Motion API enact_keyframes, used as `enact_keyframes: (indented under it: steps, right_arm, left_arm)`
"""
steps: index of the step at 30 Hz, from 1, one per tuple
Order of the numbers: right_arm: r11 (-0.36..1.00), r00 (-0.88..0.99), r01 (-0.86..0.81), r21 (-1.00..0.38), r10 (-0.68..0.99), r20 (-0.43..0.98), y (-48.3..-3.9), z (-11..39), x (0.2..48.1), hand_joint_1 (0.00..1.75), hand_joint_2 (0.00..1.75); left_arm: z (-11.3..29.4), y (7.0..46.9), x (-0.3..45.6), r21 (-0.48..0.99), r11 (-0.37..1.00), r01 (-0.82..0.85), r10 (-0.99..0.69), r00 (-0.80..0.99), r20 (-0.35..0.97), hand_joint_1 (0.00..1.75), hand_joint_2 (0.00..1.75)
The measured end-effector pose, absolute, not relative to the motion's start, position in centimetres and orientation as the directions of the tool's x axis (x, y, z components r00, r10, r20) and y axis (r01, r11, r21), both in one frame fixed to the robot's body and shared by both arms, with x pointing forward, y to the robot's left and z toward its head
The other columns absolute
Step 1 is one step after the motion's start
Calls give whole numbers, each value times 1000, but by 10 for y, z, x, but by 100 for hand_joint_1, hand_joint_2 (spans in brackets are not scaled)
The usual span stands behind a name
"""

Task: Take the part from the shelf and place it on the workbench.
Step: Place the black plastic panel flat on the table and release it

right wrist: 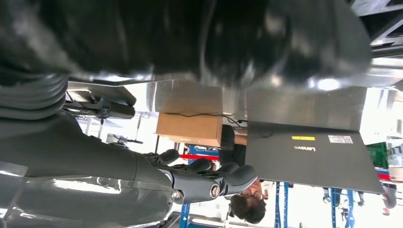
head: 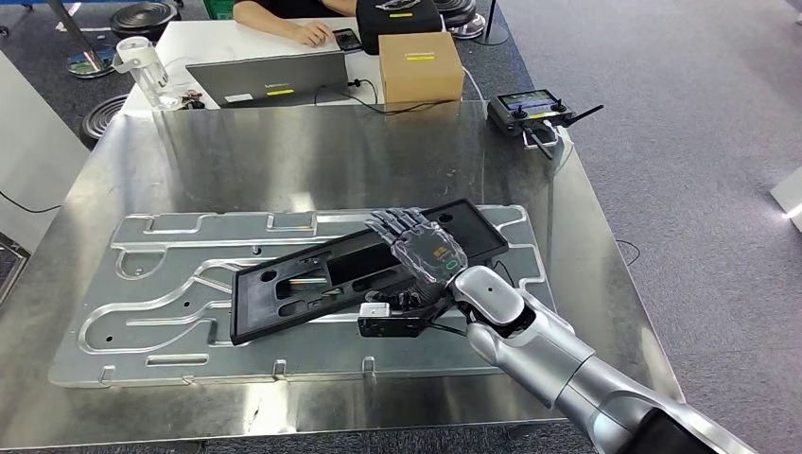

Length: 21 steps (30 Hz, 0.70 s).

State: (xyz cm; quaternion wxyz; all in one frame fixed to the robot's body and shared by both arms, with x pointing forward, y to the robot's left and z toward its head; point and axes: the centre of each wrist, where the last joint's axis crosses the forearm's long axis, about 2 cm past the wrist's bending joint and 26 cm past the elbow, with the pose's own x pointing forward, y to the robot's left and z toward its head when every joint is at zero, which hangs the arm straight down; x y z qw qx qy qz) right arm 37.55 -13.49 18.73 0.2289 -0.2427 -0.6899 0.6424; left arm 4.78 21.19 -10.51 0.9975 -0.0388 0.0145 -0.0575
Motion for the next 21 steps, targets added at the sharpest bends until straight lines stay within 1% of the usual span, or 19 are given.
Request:
enact_keyframes:
  steps: [5,12,16,21]
  right_arm:
    - [104,-812,45,-994,583,24,-124,201,368,0,0]
    - [235,-877,76,-969,479,48,-112,234,349,0,0]
    - [287,-895,116,-951,445,25,-123,243,339,0,0]
    - [304,-899,142,-942,439,6,-150,234,327,0,0]
  left_arm:
    - [-105,212,48,-86,991,103,-105,994,-24,0,0]
    - [-105,211,46,-90,992,94,-96,995,-29,0,0]
    - [-105,210,46,-93,991,94,-97,995,-28,0,0]
    - [-105,210,44,-94,991,95,-98,995,-32,0,0]
